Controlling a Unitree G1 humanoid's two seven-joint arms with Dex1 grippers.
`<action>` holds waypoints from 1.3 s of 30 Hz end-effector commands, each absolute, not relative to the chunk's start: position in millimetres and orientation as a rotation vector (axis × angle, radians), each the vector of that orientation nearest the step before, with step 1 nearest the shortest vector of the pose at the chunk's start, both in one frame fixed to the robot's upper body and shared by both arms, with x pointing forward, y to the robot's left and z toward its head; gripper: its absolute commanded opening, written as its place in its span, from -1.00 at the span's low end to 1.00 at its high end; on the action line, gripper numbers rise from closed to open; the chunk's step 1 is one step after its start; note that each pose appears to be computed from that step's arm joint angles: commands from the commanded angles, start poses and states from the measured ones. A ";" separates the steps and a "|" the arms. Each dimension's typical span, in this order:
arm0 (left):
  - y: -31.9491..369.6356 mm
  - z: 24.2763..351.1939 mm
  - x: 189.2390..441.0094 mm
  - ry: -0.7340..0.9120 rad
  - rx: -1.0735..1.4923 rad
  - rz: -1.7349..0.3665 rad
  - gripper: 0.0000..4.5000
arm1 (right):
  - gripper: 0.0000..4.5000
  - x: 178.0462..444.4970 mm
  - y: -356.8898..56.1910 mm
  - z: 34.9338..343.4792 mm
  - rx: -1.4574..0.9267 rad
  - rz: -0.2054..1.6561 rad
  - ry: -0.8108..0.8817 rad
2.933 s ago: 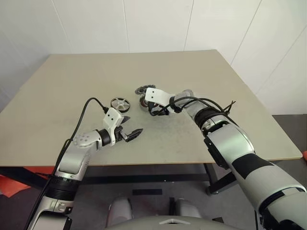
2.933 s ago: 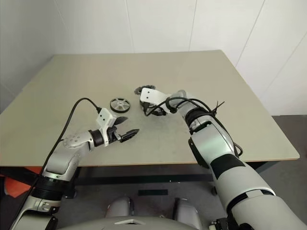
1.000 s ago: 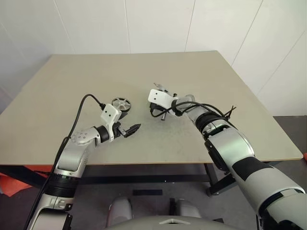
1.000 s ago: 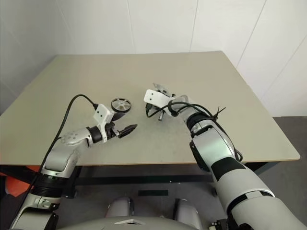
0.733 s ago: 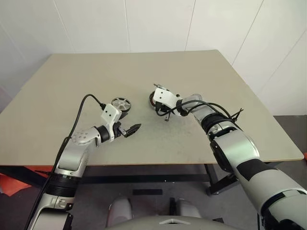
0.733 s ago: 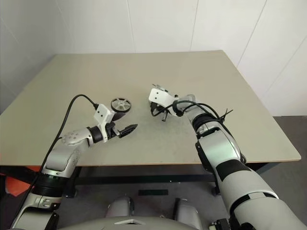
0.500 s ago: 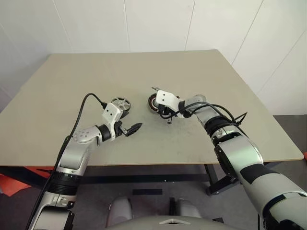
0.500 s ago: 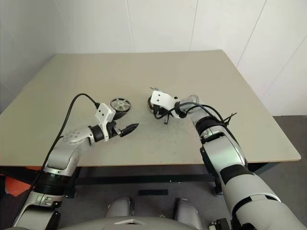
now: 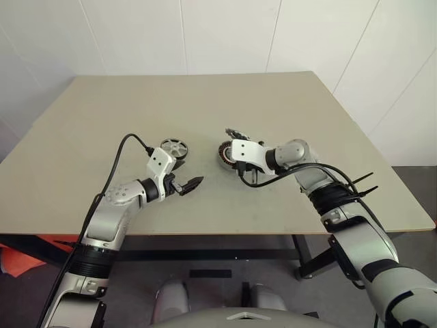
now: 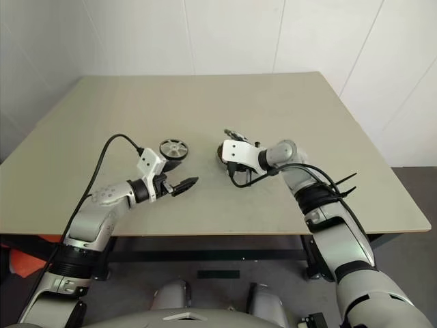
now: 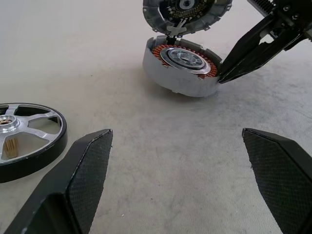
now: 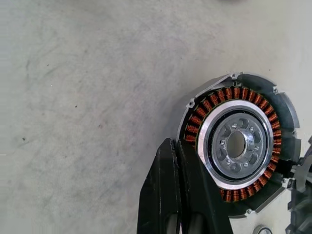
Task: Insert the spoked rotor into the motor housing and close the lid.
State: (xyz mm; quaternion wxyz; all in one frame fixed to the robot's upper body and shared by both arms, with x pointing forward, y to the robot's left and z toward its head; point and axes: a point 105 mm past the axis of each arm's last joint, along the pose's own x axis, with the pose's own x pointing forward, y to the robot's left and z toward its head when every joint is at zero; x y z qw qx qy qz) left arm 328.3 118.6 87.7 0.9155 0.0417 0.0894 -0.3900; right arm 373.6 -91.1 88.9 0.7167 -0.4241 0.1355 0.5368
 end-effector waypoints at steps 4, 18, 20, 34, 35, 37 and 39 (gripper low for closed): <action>120.0 98.2 329.8 0.140 0.101 -0.805 1.00 | -0.99 355.9 -69.5 114.2 -0.949 1.238 0.185; 120.5 97.2 330.0 0.141 0.102 -0.803 1.00 | -0.99 337.8 -37.6 106.4 -0.872 1.286 0.191; 120.7 97.4 330.2 0.141 0.103 -0.802 1.00 | -0.99 342.7 -42.8 97.0 -0.882 1.259 0.224; 120.5 98.2 331.1 0.139 0.107 -0.806 1.00 | -0.42 341.6 -45.1 89.0 -0.883 1.268 0.258; 120.5 98.1 331.1 0.139 0.106 -0.806 1.00 | -0.27 341.6 -44.5 92.0 -0.884 1.267 0.245; 120.4 97.7 331.1 0.140 0.106 -0.806 1.00 | 0.01 340.6 -43.2 100.4 -0.893 1.272 0.207; 120.6 97.5 331.3 0.141 0.105 -0.806 1.00 | 0.01 338.7 -39.7 111.3 -0.878 1.279 0.173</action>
